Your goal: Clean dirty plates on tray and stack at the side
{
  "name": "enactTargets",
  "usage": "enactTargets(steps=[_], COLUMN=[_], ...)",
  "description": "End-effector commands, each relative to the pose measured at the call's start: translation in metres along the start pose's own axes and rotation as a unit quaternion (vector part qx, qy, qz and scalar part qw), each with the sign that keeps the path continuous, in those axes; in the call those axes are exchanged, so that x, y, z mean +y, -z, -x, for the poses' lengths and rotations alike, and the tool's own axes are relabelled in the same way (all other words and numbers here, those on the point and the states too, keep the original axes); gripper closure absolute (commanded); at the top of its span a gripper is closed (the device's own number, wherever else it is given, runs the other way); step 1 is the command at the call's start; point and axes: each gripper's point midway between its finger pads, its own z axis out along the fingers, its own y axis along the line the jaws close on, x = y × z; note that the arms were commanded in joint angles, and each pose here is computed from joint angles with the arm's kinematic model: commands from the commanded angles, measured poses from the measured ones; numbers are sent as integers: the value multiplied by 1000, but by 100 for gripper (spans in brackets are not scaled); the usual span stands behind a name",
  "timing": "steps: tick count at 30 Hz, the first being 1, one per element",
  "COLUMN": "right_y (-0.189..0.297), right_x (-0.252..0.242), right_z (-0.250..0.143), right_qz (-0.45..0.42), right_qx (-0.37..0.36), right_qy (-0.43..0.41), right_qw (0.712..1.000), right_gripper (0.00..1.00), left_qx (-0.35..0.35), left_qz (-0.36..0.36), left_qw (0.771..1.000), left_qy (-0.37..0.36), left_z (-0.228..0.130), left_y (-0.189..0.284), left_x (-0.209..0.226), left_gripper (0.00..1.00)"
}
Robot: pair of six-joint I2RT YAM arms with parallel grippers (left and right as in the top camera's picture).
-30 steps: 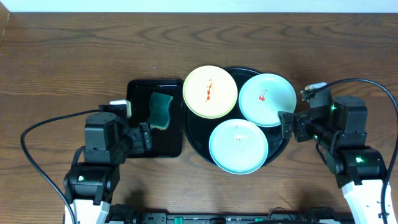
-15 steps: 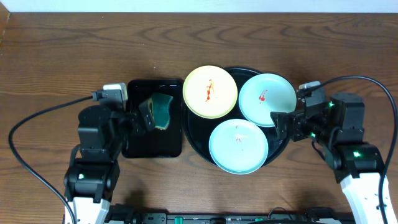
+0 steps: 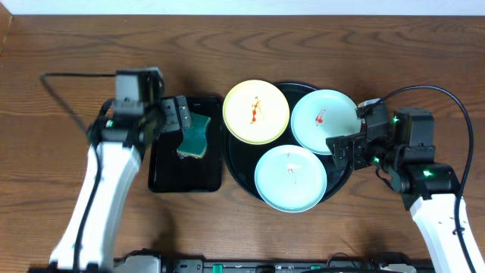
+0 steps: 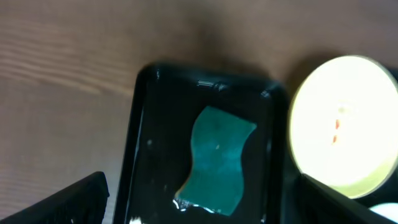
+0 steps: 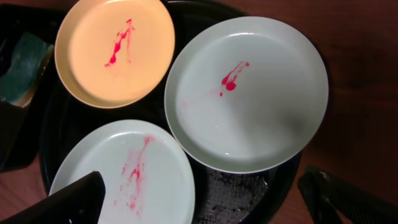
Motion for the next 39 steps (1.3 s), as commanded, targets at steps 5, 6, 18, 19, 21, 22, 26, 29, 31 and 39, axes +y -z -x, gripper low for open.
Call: enactTargets(steps=[5, 6, 18, 19, 21, 22, 26, 29, 31, 39], right_y=[3, 3, 3, 3, 3, 3, 3, 3, 3, 3], right_x=[5, 5, 5, 5, 5, 5, 5, 5, 5, 5], right_z=[7, 7, 7, 7, 7, 7, 7, 7, 7, 7], right_qz=[7, 7, 7, 7, 7, 7, 7, 7, 7, 7], right_qx=[-9, -9, -8, -8, -9, -9, -9, -8, -8, -8], right_qy=[-1, -1, -1, -1, -1, -1, -1, -1, -1, -1], right_qw=[1000, 1000, 1000, 1000, 1000, 1000, 1000, 1000, 1000, 1000], right_gripper=[3, 3, 5, 5, 5, 5, 6, 6, 7, 8], left_qx=[48, 53, 172, 179, 186, 187, 184, 184, 184, 201], left_qz=[9, 8, 39, 41, 41, 41, 41, 41, 41, 46], left_qw=[999, 998, 983, 982, 981, 980, 981, 981, 981, 978], left_qy=[-23, -29, -45, -45, -44, -45, -45, -45, -45, -45], left_z=[-14, -17, -76, -80, -83, -84, -83, -82, -83, -90], left_y=[-43, -49, -118, -121, -125, -125, -126, -126, -126, -123], left_x=[-15, -18, -12, -12, -11, -11, -11, -11, -11, -9], left_gripper=[5, 6, 24, 24, 24, 24, 25, 36, 46, 92])
